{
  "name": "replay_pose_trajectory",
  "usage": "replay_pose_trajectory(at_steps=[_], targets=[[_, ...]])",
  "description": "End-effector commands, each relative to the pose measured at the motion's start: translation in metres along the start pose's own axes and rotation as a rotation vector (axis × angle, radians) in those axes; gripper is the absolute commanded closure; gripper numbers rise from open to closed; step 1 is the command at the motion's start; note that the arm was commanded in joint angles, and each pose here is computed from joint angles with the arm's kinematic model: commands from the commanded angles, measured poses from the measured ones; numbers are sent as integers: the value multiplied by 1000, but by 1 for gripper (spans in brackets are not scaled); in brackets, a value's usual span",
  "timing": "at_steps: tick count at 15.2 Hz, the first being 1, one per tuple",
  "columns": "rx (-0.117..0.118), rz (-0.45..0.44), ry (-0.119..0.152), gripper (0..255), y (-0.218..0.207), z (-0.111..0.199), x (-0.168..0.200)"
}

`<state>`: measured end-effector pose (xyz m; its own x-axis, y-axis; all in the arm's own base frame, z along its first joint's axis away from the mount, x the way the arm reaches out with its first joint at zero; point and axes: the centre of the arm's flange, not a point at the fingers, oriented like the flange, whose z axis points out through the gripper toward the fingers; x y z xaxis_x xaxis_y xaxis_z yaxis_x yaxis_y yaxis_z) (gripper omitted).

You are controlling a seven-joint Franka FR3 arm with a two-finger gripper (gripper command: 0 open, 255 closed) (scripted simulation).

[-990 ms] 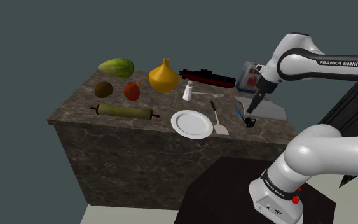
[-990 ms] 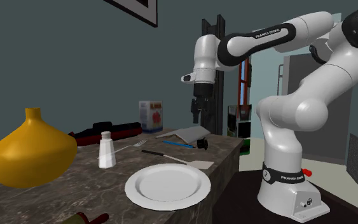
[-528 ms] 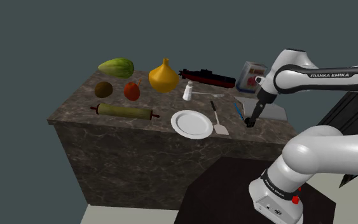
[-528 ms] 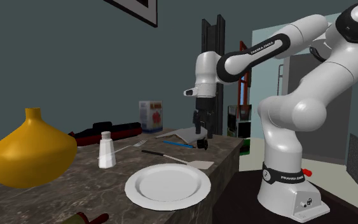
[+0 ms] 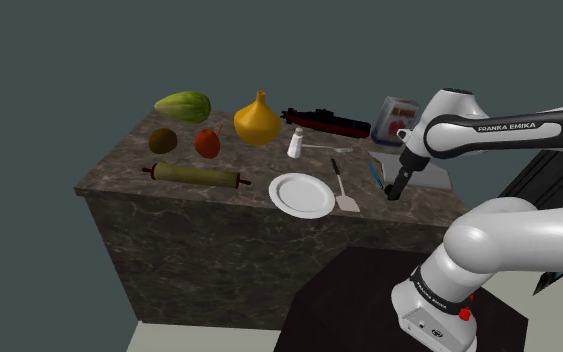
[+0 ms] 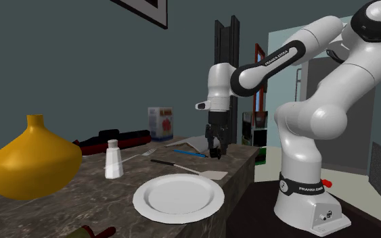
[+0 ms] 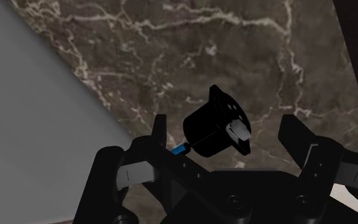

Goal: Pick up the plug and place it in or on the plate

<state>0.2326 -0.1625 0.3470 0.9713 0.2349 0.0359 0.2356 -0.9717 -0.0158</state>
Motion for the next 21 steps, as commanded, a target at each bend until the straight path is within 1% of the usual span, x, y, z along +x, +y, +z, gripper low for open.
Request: replay_pose_trajectory(at_steps=[1, 4, 5, 14, 21], targets=[[0, 0, 0, 0, 0, 0, 0], [0, 0, 0, 0, 0, 0, 0], [0, 0, 0, 255, 0, 0, 0], [0, 0, 0, 255, 0, 0, 0], [0, 0, 0, 255, 0, -37, 1]])
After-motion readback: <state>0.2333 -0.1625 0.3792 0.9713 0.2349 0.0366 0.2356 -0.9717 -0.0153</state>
